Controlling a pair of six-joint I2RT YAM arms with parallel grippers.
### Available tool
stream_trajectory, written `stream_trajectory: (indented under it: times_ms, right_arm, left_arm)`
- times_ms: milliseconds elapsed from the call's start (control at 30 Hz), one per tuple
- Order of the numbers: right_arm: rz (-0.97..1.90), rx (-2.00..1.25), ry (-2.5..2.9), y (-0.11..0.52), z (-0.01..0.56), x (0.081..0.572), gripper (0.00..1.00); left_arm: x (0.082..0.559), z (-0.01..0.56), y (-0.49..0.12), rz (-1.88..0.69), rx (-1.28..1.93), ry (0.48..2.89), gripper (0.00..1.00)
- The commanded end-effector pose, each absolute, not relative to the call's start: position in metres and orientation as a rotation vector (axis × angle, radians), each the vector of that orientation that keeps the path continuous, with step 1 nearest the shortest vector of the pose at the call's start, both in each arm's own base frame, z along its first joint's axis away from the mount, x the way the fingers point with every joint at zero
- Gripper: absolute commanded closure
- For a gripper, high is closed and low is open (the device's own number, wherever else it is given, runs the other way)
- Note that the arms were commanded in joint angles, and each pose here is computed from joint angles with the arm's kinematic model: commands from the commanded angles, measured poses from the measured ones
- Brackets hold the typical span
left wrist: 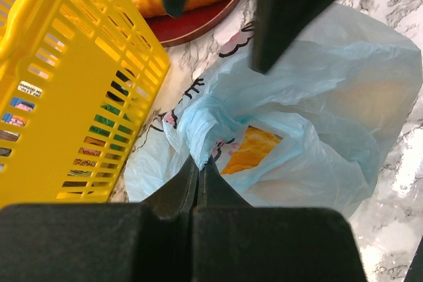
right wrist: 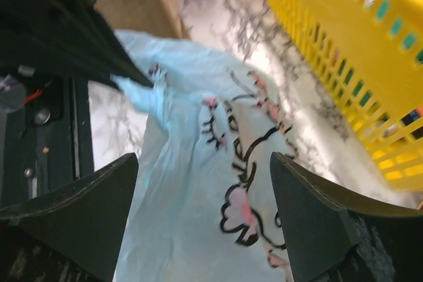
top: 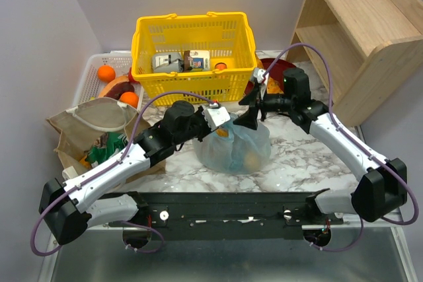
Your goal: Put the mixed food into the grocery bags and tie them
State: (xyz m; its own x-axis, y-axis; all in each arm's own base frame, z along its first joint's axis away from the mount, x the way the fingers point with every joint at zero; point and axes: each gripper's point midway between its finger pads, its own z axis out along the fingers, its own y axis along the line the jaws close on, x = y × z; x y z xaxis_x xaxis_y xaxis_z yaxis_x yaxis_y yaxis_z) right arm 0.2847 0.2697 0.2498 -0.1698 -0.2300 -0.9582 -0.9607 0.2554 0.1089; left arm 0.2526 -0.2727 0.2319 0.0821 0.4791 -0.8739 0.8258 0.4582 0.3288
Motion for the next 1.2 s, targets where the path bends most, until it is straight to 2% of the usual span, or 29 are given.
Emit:
stream_trajectory:
  times_ms: [0,167,467,567,600,667,700,733,767,900,1167]
  right_arm:
    - [1.050,-1.198,1.602,0.268,0.238,0.259,0.00]
    - [0.848,-1.159,1.732,0.271,0.200,0.270,0.00]
    - [0.561,-1.018,1.761,0.274,0.181,0.297,0.02]
    - [0.485,-0.966,1.801,0.265,0.174,0.307,0.14]
    - [0.472,-0.957,1.807,0.265,0.174,0.309,0.32]
    - [0.429,-0.930,1.826,0.259,0.173,0.315,0.45]
    - [0.412,-0.930,1.846,0.256,0.170,0.315,0.62]
    - [0.390,-0.908,1.857,0.252,0.171,0.317,0.74]
    - [0.384,-0.898,1.860,0.250,0.173,0.316,0.81]
    - [0.372,-0.884,1.906,0.239,0.179,0.303,0.92]
    - [0.470,-0.859,2.026,0.230,0.192,0.259,0.99]
  left_arm:
    - [0.254,0.239,-0.269,-0.348,1.165,1.541,1.00]
    - [0.255,0.239,-0.272,-0.361,1.160,1.552,1.00]
    - [0.254,0.241,-0.272,-0.368,1.154,1.544,1.00]
    - [0.254,0.241,-0.271,-0.362,1.152,1.541,1.00]
    - [0.255,0.242,-0.270,-0.358,1.149,1.539,1.00]
    - [0.254,0.243,-0.270,-0.355,1.146,1.535,1.00]
    - [0.255,0.244,-0.268,-0.344,1.144,1.533,1.00]
    - [0.256,0.243,-0.268,-0.340,1.144,1.535,1.00]
    - [0.256,0.245,-0.267,-0.333,1.140,1.530,1.00]
    - [0.263,0.244,-0.263,-0.283,1.114,1.528,1.00]
    - [0.282,0.245,-0.252,-0.043,1.025,1.536,1.00]
